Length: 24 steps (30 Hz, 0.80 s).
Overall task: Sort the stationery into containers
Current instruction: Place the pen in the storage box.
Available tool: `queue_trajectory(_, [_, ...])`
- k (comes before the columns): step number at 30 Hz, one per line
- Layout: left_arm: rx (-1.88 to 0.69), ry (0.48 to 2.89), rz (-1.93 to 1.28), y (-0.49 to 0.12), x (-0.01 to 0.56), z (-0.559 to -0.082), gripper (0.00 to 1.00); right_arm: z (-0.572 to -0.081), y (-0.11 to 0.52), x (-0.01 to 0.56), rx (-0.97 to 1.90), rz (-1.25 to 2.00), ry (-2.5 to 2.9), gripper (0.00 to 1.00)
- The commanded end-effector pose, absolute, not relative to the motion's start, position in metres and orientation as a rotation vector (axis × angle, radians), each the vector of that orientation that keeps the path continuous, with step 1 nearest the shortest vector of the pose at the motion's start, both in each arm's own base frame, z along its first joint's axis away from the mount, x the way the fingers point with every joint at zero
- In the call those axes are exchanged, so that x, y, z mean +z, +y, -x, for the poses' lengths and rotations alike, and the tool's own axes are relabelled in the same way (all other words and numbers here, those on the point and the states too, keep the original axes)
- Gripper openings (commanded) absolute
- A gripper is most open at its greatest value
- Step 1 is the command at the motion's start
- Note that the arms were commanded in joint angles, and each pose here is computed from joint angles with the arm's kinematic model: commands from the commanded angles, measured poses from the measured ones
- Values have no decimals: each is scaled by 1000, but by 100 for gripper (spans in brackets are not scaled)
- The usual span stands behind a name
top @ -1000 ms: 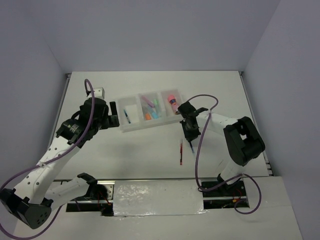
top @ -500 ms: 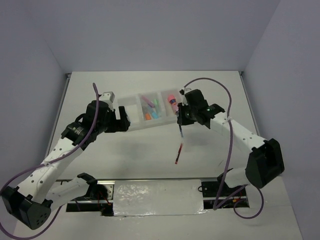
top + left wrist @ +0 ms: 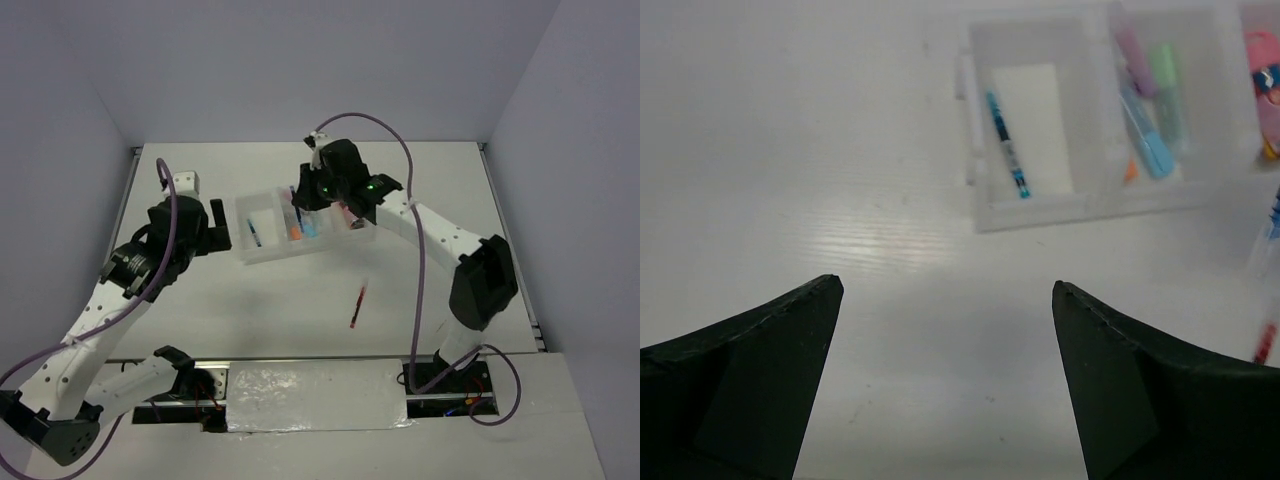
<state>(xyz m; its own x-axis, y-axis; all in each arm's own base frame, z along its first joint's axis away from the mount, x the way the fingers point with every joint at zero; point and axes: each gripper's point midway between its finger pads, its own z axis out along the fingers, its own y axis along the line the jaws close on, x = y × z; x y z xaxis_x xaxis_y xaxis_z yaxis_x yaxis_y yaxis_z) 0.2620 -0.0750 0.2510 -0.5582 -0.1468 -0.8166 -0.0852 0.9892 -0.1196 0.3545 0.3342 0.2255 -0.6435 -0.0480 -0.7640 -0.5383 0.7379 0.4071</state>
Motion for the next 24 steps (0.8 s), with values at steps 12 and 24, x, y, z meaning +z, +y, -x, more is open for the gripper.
queue_trajectory(12, [130,2056,341,-11,242,-259,99,-440,407,241,507,470,2005,3])
queue_trajectory(24, [77,2082,322,-14,237,-262,99,-453,448,195,539,562,2048,23])
